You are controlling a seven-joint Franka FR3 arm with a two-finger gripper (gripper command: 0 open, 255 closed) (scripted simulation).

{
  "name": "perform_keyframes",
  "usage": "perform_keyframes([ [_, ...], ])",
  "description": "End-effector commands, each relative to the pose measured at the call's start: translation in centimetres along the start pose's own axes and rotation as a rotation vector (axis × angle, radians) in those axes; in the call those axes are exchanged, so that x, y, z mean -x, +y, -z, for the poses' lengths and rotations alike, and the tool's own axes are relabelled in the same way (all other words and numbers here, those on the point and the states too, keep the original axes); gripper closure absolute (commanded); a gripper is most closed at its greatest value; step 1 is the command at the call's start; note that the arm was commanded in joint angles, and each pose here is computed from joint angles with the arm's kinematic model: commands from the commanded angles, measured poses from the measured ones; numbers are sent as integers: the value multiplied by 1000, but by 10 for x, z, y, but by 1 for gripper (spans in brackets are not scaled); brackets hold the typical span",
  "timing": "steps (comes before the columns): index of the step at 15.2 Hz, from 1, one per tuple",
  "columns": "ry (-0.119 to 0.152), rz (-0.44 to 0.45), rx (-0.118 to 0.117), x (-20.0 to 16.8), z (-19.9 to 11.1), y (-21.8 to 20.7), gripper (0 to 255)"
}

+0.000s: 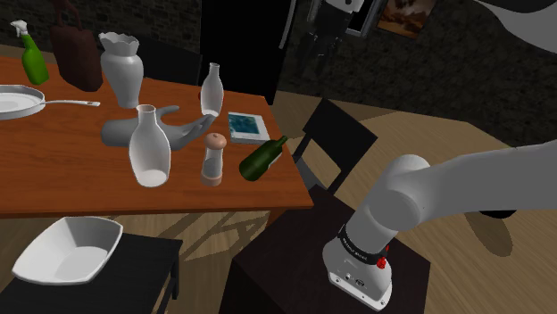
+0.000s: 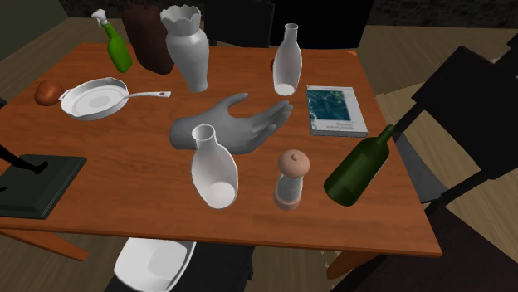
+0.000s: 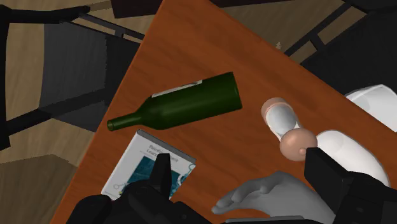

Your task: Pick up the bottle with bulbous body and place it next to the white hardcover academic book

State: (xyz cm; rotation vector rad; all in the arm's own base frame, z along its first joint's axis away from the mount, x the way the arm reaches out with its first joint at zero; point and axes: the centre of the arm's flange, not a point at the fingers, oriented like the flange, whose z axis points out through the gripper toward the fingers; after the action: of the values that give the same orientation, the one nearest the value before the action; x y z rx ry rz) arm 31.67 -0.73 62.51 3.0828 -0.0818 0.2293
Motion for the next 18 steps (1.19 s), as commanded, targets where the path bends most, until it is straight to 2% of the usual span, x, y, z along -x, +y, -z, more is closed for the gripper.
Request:
perform_keyframes([
  [1,0,0,0,0,0,0,0],
  [18,-43,-34,-32,-123,-96,-161,0],
])
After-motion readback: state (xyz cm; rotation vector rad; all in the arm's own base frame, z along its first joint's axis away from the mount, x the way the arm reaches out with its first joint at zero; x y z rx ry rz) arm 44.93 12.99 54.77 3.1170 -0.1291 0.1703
